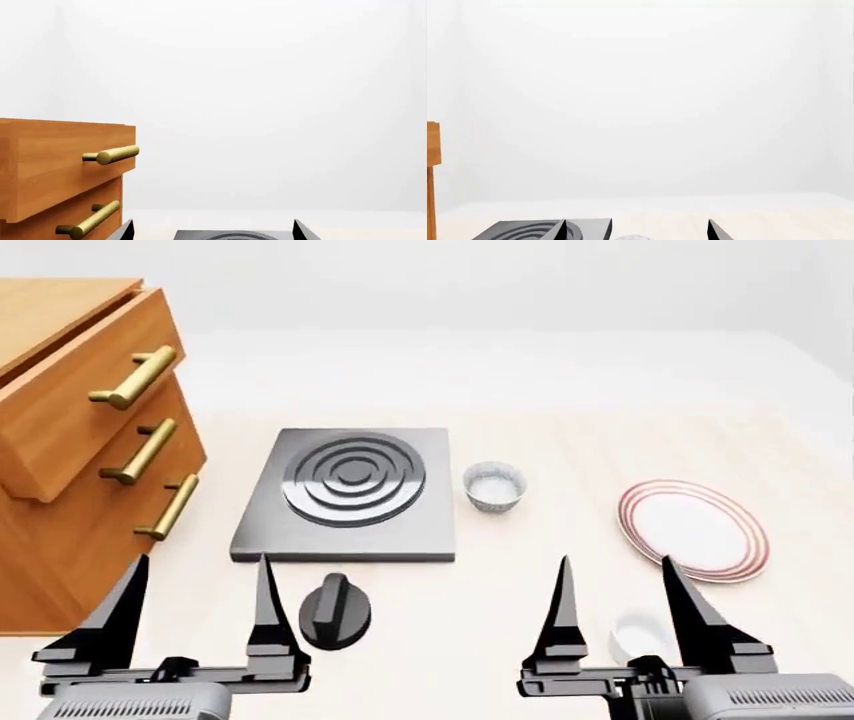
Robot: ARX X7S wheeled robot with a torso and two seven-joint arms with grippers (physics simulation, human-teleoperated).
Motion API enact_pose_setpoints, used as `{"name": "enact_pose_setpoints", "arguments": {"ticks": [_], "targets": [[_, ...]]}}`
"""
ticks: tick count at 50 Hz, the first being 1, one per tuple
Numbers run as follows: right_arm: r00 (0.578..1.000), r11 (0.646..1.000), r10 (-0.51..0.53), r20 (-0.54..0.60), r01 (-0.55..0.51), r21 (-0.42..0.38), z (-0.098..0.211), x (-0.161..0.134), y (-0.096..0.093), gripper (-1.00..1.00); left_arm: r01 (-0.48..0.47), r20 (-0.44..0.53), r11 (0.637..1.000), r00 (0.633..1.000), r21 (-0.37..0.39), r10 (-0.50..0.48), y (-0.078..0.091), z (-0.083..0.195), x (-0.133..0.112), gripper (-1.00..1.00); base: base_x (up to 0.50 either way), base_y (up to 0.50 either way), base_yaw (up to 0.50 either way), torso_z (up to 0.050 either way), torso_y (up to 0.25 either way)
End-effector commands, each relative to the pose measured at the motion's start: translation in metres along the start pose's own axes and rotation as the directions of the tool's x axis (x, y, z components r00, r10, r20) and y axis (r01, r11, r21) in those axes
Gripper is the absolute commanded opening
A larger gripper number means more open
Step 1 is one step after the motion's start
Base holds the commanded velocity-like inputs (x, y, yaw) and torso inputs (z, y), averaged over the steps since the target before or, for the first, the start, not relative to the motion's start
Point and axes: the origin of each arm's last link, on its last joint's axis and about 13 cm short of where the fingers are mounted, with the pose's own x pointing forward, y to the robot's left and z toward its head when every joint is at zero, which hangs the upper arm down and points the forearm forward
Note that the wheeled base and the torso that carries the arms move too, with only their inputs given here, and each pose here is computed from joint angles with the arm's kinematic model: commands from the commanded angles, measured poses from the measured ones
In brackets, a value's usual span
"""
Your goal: Pick the akita bowl next to the cookies box and place it on the plate.
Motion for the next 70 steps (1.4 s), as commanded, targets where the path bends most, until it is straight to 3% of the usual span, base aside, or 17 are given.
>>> {"name": "enact_pose_setpoints", "arguments": {"ticks": [1,70], "targets": [[1.0,1.0,0.0,0.02,0.0,0.017,0.0003,-0.0011,-0.0003,1.0,0.001,0.001,1.0,1.0,0.004,-0.001,-0.0003,0.0,-0.0006,1.0,0.5,0.0,0.0,0.0,0.0],[1.0,0.999,0.011,0.027,-0.012,0.039,0.001,-0.0021,0.0003,1.0,0.009,-0.004,1.0,1.0,0.005,-0.009,-0.0021,-0.001,-0.0013,1.0,0.0,-0.47,0.0,0.0,0.0]]}}
